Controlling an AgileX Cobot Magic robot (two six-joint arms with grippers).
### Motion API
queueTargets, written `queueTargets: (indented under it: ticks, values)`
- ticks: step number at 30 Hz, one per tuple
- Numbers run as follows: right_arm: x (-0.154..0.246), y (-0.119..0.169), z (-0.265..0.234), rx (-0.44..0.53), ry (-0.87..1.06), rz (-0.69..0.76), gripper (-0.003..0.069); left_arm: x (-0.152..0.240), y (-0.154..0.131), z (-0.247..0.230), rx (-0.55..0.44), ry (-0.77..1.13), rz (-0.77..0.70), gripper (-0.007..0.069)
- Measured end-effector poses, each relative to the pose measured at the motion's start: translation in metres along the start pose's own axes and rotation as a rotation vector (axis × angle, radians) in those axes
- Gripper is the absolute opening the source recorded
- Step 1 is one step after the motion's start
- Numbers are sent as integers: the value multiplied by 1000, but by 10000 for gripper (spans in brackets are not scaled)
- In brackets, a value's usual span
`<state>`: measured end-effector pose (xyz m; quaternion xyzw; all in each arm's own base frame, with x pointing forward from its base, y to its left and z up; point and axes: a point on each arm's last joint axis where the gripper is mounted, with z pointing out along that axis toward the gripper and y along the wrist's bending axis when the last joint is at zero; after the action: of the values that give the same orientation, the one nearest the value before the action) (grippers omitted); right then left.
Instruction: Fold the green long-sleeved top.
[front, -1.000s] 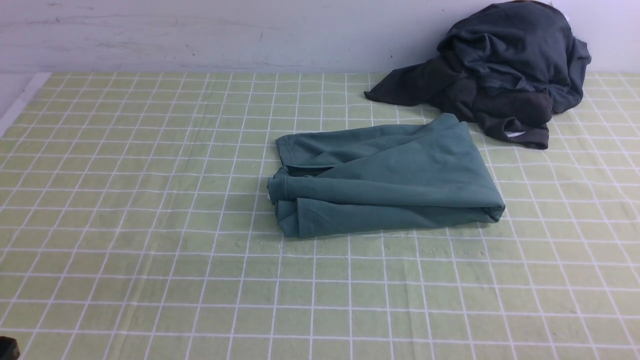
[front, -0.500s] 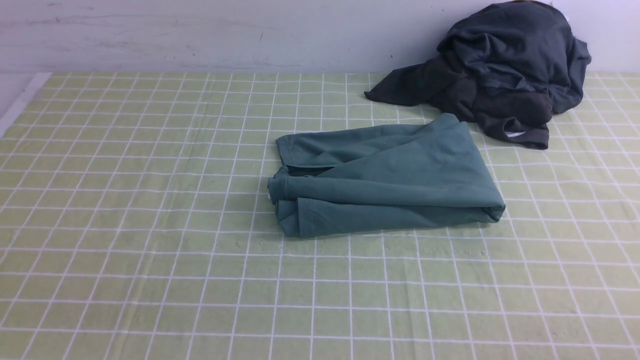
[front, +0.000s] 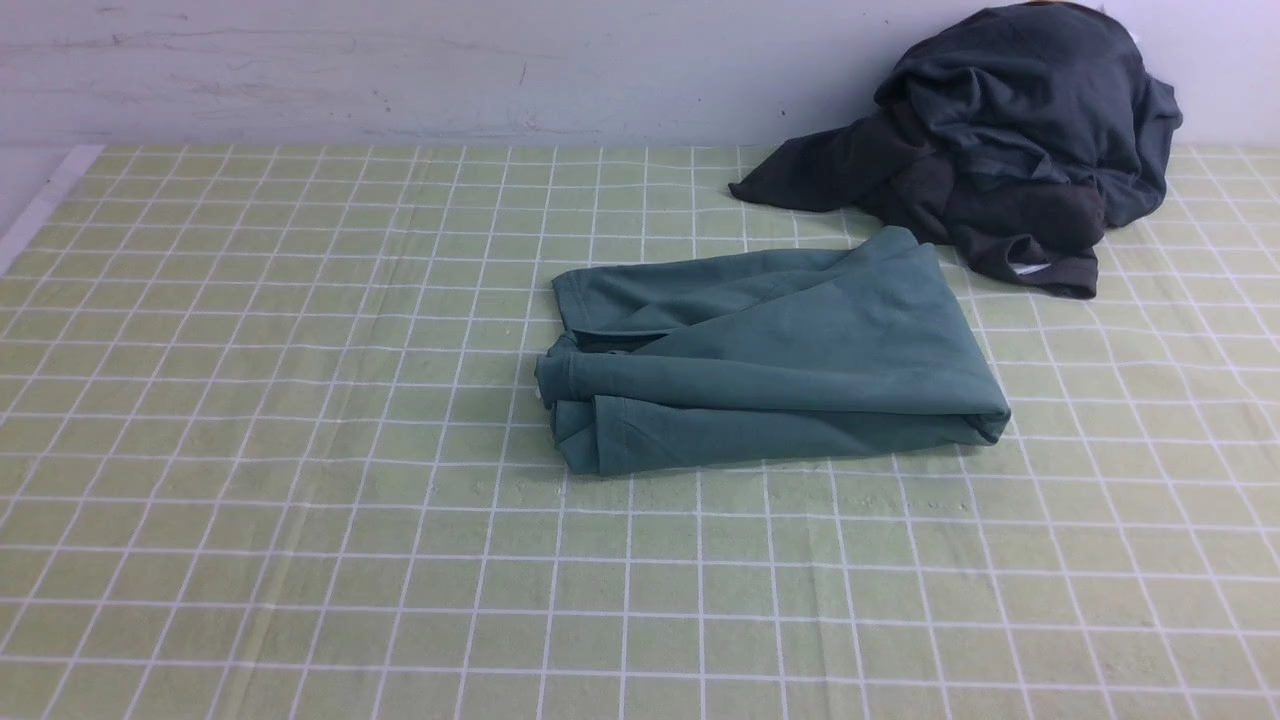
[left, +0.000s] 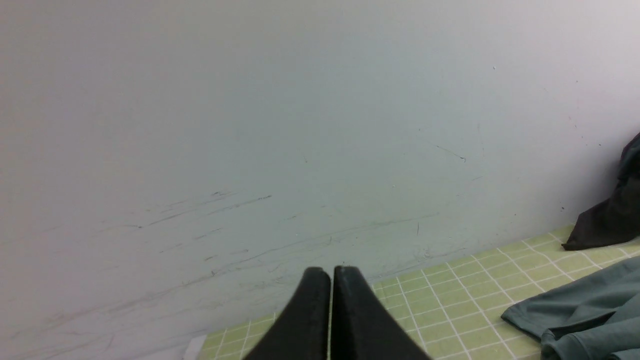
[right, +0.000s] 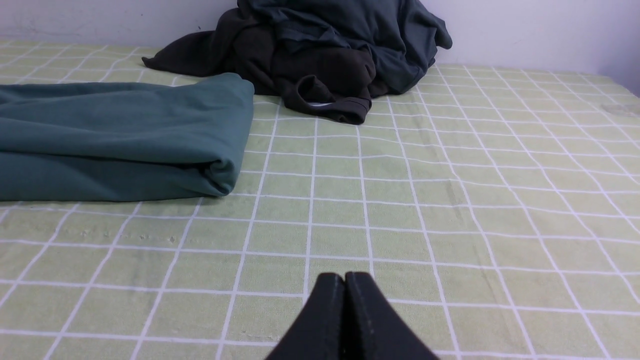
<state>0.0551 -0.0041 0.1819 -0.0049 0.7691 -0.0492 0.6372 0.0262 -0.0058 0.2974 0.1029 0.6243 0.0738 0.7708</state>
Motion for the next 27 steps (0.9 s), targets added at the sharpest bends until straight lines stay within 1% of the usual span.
queueTargets:
  ticks: [3, 7, 12, 13, 17, 21, 27]
  values:
    - [0, 0, 0, 0, -1, 0, -14, 4, -1, 1, 0, 17, 18, -4]
    - [0, 0, 0, 0, 0, -6, -14, 31, -6, 6, 9, 96, -37, -4]
    - [0, 0, 0, 0, 0, -8, -14, 101, -20, 7, 3, 307, -170, -4]
    - [0, 0, 0, 0, 0, -8, -14, 109, -22, 6, -3, 335, -187, -4]
    - [0, 0, 0, 0, 1, -8, -14, 118, -22, 4, -17, 401, -188, -4]
    - [0, 0, 0, 0, 1, -8, -14, 125, -24, 1, -9, 489, -218, -4]
    - [0, 0, 0, 0, 2, -10, -14, 125, -24, 1, -4, 496, -214, -4]
